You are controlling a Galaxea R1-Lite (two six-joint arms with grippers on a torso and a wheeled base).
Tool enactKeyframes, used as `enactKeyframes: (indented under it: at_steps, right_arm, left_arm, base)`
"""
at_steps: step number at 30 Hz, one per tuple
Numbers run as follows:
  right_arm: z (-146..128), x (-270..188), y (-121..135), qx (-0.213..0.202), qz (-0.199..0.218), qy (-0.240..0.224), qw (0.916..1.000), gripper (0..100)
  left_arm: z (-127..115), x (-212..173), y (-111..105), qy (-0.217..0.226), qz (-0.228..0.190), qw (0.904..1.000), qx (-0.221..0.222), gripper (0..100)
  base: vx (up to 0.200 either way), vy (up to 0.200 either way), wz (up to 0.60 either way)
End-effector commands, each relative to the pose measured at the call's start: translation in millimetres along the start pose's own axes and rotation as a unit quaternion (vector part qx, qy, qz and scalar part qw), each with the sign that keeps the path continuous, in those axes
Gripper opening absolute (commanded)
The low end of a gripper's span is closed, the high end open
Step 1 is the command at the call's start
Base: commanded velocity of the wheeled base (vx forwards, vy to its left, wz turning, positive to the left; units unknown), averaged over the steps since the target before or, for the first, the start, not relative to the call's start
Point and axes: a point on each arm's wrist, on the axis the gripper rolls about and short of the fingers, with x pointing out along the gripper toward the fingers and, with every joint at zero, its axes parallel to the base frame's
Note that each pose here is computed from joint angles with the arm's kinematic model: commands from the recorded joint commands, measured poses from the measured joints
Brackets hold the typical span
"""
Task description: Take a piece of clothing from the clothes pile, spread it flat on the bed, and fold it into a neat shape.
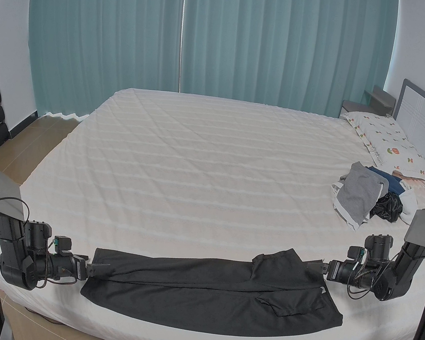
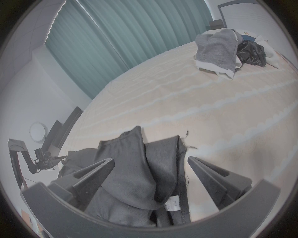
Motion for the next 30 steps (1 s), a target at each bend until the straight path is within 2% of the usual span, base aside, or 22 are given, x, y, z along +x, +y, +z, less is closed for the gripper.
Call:
enactKeyframes:
  at_steps: [1,6,12,13,17,22,30]
  right_arm:
    - [12,-2,3,0.012,0.004,-0.022,0.9997,100]
    - [15,1,2,0.034,0.005,-0.027,0.9991,100]
    - [17,2,3,0.052,0.005,-0.027,0.9983,100]
    - [16,2,2,0.055,0.005,-0.025,0.9981,100]
    - [14,3,1,0.058,0.003,-0.021,0.9981,100]
    - [11,4,0,0.064,-0.003,-0.008,0.9979,100]
    - [10,7,-1,0.067,-0.009,-0.006,0.9977,100]
  left_arm:
    - [23,-9,2,-0.041,0.003,0.9987,-0.030,100]
    - [40,-1,1,-0.066,-0.005,0.9942,-0.085,100]
    - [53,22,-8,-0.090,0.044,0.9873,-0.124,100]
    - [51,33,-12,-0.083,0.061,0.9845,-0.142,100]
    - [44,36,-15,-0.041,0.066,0.9840,-0.160,100]
    - [47,35,-18,0.004,0.078,0.9799,-0.184,100]
    - [47,38,-17,0.009,0.080,0.9792,-0.186,100]
  base:
    - [0.000,0.000,0.00]
    - [0.000,0.000,0.00]
    - [0.000,0.000,0.00]
    - [0.000,0.000,0.00]
    - [0.000,0.000,0.00]
    - [0.000,0.000,0.00]
    - [0.000,0.000,0.00]
